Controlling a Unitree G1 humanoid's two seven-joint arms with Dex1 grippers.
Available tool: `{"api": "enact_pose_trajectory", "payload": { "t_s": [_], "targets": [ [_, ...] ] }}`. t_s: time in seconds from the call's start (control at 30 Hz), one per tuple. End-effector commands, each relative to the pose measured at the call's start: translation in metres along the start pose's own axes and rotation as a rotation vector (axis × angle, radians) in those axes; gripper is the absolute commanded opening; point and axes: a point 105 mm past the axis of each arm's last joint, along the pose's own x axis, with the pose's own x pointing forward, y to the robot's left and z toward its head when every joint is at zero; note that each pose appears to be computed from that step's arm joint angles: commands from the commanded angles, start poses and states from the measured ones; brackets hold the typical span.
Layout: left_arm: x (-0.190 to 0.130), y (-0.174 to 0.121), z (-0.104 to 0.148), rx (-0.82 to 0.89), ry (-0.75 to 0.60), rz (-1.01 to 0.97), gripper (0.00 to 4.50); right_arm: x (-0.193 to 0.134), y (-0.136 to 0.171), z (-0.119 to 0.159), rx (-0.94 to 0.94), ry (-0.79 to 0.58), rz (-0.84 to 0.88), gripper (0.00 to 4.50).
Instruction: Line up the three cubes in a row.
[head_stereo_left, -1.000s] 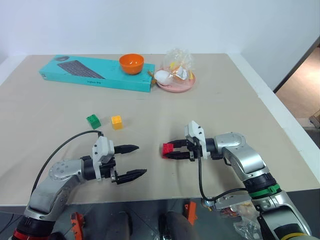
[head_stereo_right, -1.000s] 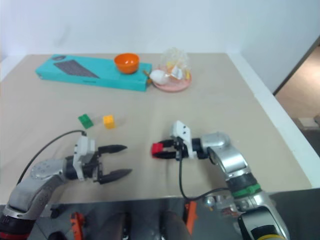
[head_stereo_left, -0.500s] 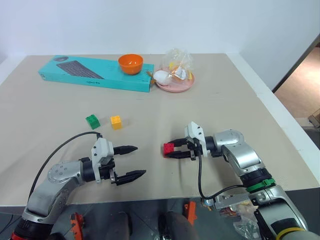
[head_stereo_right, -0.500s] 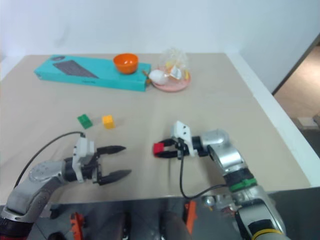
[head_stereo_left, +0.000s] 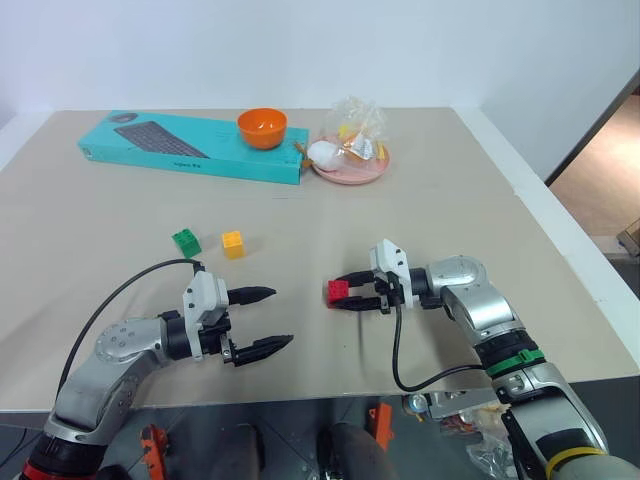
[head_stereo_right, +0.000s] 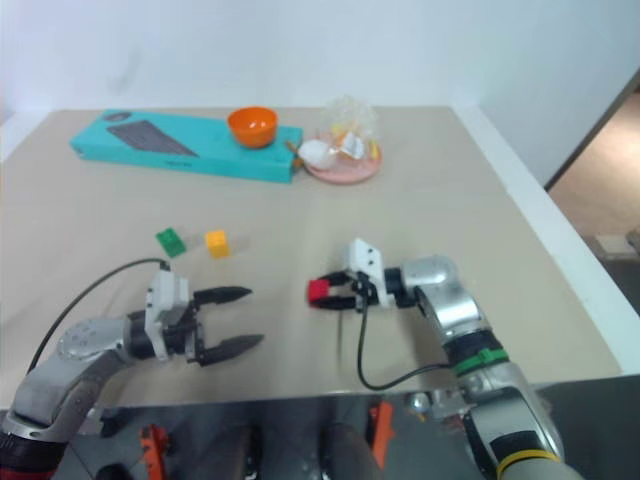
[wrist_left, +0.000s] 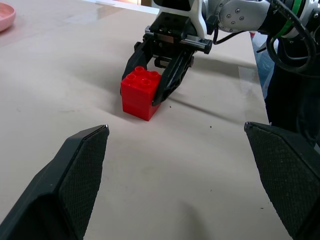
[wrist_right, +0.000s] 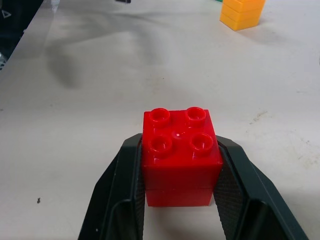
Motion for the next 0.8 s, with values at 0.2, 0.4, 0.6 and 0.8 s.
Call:
{"api": "enact_pose_trajectory", "payload": {
  "t_s": [0.2,0.4,0.6,0.8],
  "targets": [
    [-0.004,0.003,0.007,0.021,-0.008,0.026,4.50,-0.011,-0.002,0.016,-0.039,-0.029,-0.010,4.48],
    [-0.016,0.024,0.010,0.001,-0.042,0.193,4.50,-0.022,0.009,0.047,-0.045,-0.096,-0.032,4.48],
    [-0.043,0.052,0.016,0.042,-0.094,0.503,4.50,-0.028,0.021,0.079,-0.086,-0.170,-0.103,4.48],
    [-0.081,0.090,0.021,0.062,-0.140,0.837,4.50,-0.027,0.019,0.092,-0.124,-0.209,-0.197,4.48]
  ]
}}
